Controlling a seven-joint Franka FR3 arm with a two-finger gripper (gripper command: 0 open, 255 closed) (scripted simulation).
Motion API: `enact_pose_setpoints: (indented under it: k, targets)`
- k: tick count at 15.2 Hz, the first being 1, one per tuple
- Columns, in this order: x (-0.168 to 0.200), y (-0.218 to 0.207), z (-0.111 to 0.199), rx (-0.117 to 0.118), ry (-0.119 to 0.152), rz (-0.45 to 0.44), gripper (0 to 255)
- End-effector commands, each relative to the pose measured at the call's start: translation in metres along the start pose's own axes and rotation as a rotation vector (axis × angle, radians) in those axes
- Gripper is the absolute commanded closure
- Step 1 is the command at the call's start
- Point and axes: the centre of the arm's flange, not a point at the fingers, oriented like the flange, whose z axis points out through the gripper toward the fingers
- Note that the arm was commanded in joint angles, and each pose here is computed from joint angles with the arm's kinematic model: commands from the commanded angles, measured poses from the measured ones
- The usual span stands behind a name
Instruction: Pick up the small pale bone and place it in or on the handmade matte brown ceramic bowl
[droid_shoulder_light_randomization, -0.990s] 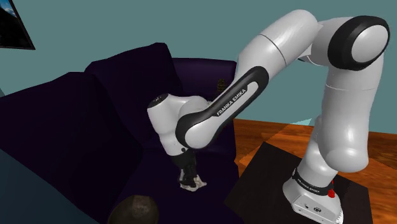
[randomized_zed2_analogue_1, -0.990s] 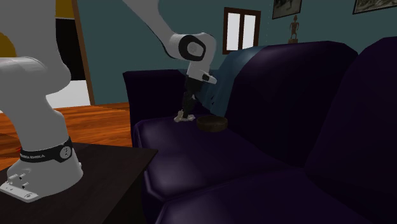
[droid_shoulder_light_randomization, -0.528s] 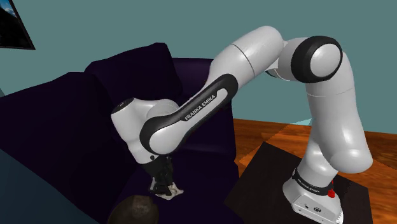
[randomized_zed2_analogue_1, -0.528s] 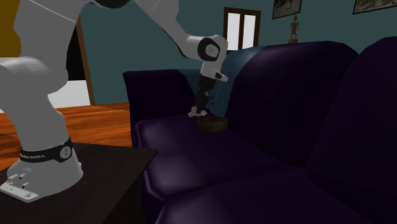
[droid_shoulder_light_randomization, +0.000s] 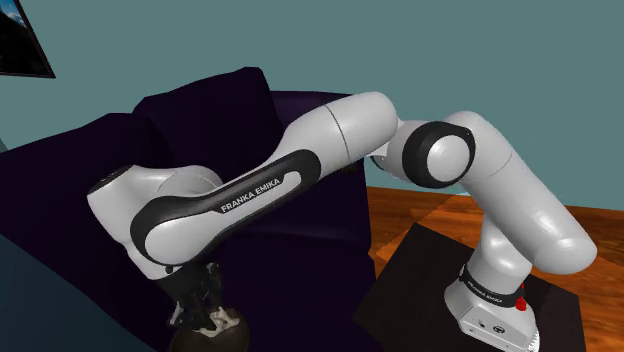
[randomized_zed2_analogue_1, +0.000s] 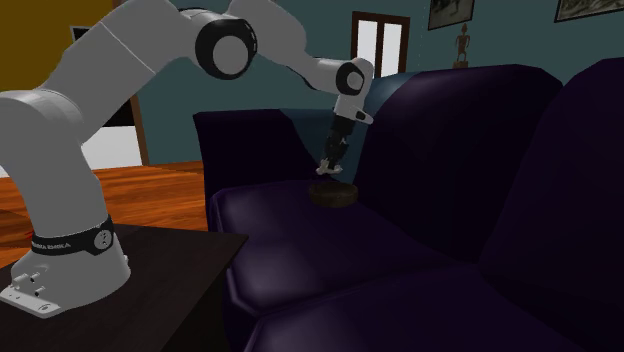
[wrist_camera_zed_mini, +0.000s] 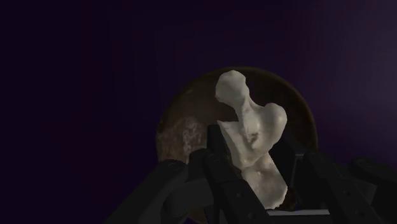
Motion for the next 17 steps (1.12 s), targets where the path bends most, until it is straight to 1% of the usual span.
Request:
enact_pose_setpoints:
  k: [1,13,17]
  targets:
    - [0.015,-0.011,0.003,-0.001,-0.003,0.004,255]
    - [0.035,-0.011,0.063,-0.001,-0.003,0.004,255]
    - [0.035,-0.011,0.063,-0.001,-0.003,0.004,255]
